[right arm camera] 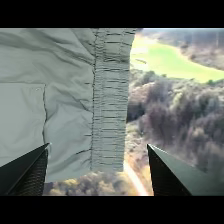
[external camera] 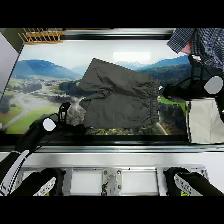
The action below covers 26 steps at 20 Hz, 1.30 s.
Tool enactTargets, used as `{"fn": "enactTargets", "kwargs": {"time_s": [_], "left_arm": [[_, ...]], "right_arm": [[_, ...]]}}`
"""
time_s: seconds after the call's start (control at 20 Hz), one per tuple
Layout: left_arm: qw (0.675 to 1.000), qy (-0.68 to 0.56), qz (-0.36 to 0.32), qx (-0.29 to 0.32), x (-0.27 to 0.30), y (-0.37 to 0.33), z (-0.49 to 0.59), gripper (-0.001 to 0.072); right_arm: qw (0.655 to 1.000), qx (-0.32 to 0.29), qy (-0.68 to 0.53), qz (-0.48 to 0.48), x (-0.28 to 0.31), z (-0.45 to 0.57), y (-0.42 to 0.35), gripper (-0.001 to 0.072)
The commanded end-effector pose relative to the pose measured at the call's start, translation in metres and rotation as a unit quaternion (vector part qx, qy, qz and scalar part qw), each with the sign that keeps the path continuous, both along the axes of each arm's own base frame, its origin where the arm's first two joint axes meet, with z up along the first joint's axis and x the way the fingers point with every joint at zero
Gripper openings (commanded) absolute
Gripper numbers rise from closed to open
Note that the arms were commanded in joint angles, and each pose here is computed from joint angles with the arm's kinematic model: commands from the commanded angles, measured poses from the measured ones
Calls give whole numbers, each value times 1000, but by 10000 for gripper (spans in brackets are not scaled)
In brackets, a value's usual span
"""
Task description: Fold the clothes and pants, and hang the long-sleeved shirts on hangers.
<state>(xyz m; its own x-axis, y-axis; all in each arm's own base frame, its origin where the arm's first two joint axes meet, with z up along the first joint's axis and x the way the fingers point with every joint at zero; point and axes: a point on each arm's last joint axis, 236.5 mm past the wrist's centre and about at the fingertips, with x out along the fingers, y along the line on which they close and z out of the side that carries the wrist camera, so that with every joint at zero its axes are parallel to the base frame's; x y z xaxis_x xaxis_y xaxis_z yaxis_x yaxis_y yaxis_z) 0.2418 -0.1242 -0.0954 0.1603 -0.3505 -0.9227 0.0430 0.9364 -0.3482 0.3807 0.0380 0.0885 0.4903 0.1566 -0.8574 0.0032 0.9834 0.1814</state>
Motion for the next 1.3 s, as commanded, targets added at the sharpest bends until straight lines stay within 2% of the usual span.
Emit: {"fn": "enactTargets", "kwargs": {"time_s": [0.0,0.25,0.35,0.4,0.45,0.5,0.55,0.6,0.65,0.8,1.0,1.25], "left_arm": [[1000,1,5,5,5,-11,-13,585],[998,46,-31,13,5,-30,-28,585],[999,45,-14,12,10,-35,-30,582],[999,39,-2,10,14,-35,-29,433],[999,33,4,9,18,-35,-29,329],[1000,29,10,8,21,-34,-28,290],[999,29,13,8,21,-34,-28,288],[999,31,13,8,21,-34,-28,95],[999,31,10,11,20,-33,-28,4],[1000,20,8,5,20,-28,-12,4],[999,-32,-3,31,30,-3,15,4],[997,-68,0,29,36,2,37,4]], "right_arm": [[1000,8,0,0,-1,1,3,644],[1000,5,6,2,-4,0,2,644],[1000,2,9,2,-6,-1,1,644],[1000,2,10,2,-6,0,1,644],[1000,2,10,2,-7,0,1,644],[1000,2,10,2,-7,0,1,644],[1000,2,10,2,-7,0,1,644],[1000,2,11,2,-7,-1,1,644],[1000,-1,15,2,-9,-2,-1,644],[998,-25,53,2,-26,-16,-11,645],[983,12,160,-88,-73,-83,-29,646],[919,194,226,-260,-111,-169,3,646]]}}
